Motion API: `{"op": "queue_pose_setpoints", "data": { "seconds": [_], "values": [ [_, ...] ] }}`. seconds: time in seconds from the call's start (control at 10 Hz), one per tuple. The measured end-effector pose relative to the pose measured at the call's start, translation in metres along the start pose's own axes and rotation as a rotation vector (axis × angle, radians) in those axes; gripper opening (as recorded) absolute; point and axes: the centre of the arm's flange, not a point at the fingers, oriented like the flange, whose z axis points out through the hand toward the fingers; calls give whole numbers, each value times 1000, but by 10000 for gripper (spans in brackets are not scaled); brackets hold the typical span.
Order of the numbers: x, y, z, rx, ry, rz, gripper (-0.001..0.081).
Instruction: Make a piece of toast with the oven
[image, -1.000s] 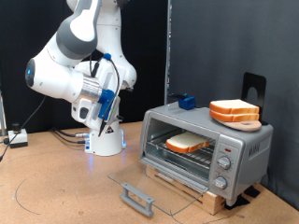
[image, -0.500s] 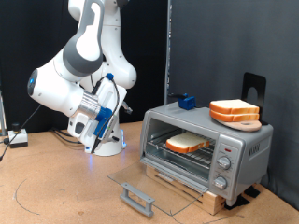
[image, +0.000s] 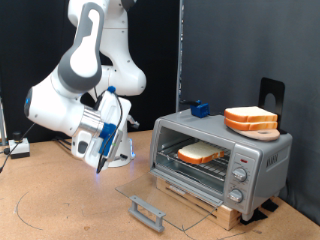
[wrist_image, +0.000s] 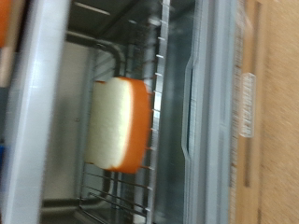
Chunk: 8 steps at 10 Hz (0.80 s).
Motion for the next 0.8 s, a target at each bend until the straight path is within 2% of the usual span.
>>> {"op": "queue_pose_setpoints", "data": {
  "seconds": [0.2,0.4,0.6,0.8],
  "values": [
    [23,13,-1,-33,20,56,807],
    [24,14,1,-22,19,9,807],
    [35,34,5,-62,28,7,807],
    [50,57,9,-88,2,59,807]
  ]
}}
